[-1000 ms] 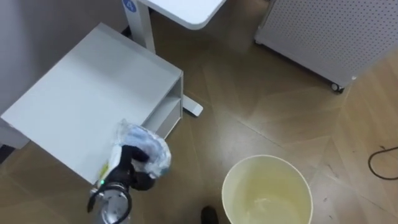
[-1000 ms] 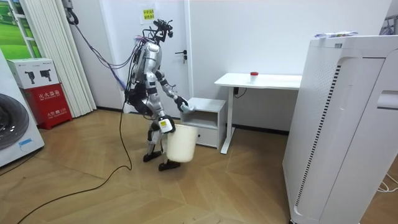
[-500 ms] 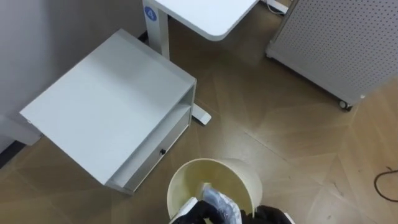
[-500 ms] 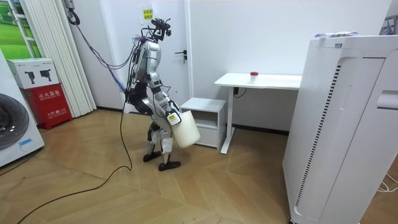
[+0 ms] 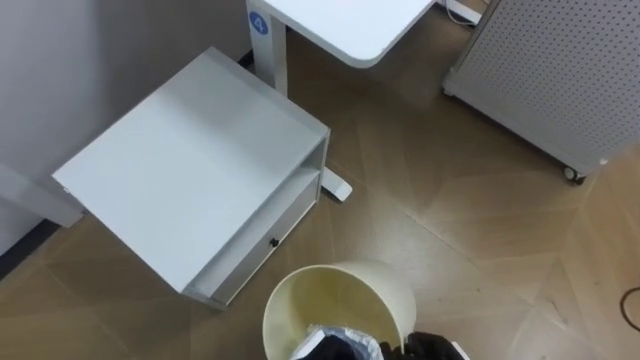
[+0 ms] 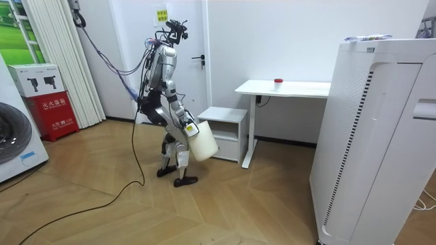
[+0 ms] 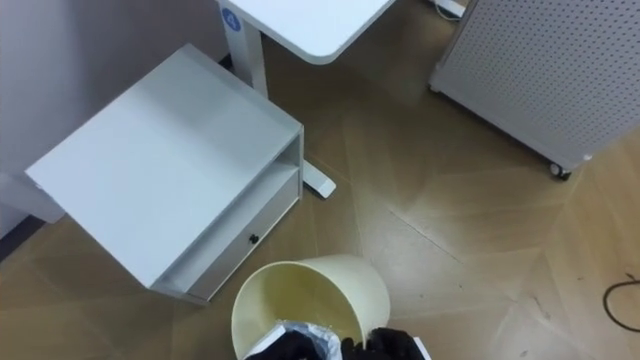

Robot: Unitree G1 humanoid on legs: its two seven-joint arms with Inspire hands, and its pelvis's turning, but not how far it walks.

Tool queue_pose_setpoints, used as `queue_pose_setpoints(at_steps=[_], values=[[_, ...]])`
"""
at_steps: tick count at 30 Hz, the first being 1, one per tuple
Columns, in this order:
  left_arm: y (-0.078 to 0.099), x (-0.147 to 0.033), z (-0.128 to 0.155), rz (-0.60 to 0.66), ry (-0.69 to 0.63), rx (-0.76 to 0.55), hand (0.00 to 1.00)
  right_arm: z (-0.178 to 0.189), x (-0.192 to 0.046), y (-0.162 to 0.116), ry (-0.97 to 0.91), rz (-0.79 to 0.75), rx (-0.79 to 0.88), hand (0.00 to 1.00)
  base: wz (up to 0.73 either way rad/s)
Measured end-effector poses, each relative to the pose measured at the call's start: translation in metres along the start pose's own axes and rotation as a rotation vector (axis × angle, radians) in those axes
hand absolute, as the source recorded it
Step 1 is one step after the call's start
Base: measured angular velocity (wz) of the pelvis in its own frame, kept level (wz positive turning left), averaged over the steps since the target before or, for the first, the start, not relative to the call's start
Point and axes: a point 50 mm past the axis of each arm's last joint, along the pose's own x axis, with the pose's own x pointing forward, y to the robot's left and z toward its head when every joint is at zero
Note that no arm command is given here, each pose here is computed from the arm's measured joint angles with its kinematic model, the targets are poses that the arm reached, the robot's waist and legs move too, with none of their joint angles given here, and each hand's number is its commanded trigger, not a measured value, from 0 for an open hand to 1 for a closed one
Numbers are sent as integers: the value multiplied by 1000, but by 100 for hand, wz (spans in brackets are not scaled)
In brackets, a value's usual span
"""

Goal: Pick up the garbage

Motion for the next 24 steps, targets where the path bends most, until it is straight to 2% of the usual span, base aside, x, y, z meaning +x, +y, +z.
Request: queue_pose_setpoints(at_steps=[16, 24], values=[[-17, -11, -15, -26, 24, -41, 0, -12, -6, -3, 29, -5, 7, 100, 0], [-10, -19, -30, -44, 61, -8, 0, -21, -10, -10, 57, 15, -1, 100, 2]])
